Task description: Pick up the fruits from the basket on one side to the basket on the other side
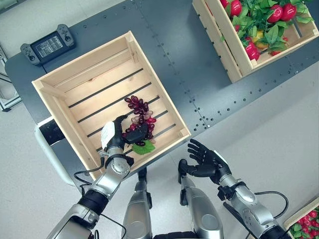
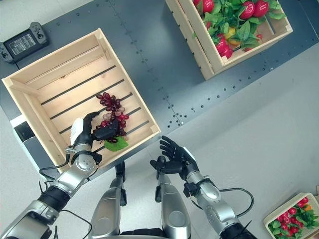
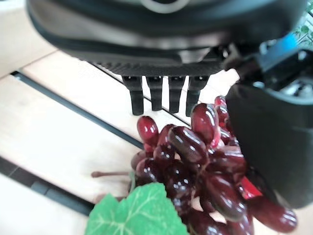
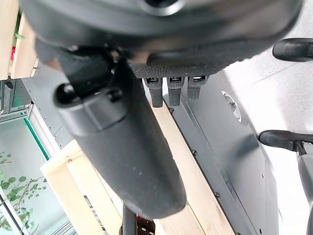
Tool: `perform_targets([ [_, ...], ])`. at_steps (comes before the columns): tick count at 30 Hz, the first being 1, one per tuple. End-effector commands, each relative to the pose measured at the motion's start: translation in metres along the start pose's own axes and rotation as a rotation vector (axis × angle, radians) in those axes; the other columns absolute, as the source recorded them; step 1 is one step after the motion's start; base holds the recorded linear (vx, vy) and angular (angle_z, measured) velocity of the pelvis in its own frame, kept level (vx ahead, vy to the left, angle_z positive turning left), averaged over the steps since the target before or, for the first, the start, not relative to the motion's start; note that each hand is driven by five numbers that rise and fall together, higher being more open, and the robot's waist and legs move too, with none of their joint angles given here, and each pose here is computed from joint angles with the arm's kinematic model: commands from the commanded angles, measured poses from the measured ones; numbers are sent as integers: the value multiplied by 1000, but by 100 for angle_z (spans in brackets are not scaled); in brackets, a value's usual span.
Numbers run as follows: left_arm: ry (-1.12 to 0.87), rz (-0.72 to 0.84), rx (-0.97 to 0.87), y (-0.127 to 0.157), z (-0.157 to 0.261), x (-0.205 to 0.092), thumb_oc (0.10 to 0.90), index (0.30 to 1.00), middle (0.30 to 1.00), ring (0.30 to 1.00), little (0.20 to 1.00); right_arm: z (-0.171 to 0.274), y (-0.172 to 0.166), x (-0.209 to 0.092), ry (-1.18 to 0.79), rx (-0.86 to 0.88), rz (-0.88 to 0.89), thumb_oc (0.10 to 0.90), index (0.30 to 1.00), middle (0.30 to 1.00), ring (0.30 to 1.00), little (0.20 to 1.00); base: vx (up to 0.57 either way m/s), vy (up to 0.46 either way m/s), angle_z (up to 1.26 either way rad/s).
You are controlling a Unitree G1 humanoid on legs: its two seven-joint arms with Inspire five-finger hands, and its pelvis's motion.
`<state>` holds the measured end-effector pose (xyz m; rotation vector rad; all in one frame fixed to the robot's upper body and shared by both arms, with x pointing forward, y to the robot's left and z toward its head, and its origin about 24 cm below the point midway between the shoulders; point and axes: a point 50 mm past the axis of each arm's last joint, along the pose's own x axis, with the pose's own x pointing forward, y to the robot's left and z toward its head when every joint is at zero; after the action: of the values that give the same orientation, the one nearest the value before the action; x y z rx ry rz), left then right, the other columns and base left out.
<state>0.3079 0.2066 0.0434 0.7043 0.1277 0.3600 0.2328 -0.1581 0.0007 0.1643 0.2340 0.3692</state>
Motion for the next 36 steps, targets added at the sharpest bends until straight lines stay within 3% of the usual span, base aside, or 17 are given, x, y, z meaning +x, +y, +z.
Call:
perform_targets([
  [1, 52, -70, -45, -23, 1, -1, 800, 900, 900, 900, 900, 27, 14, 2, -151, -1, 50, 800, 900, 900, 900, 900, 0, 0, 0],
  [20, 199, -233, -113, -56, 4, 4, 800, 900, 900, 900, 900, 27, 30, 18, -153, 6, 77, 800, 900, 900, 900, 900, -2, -8, 0],
  [31, 146, 34, 87, -43, 18, 18, 800, 900, 900, 900, 900, 26, 42, 25, -165, 37, 96, 800, 900, 900, 900, 900, -12, -49, 0],
  [36, 81, 111, 68, -44, 31, 15, 800, 900, 900, 900, 900, 25, 44, 27, -182, 55, 81, 800, 900, 900, 900, 900, -3, -50, 2],
])
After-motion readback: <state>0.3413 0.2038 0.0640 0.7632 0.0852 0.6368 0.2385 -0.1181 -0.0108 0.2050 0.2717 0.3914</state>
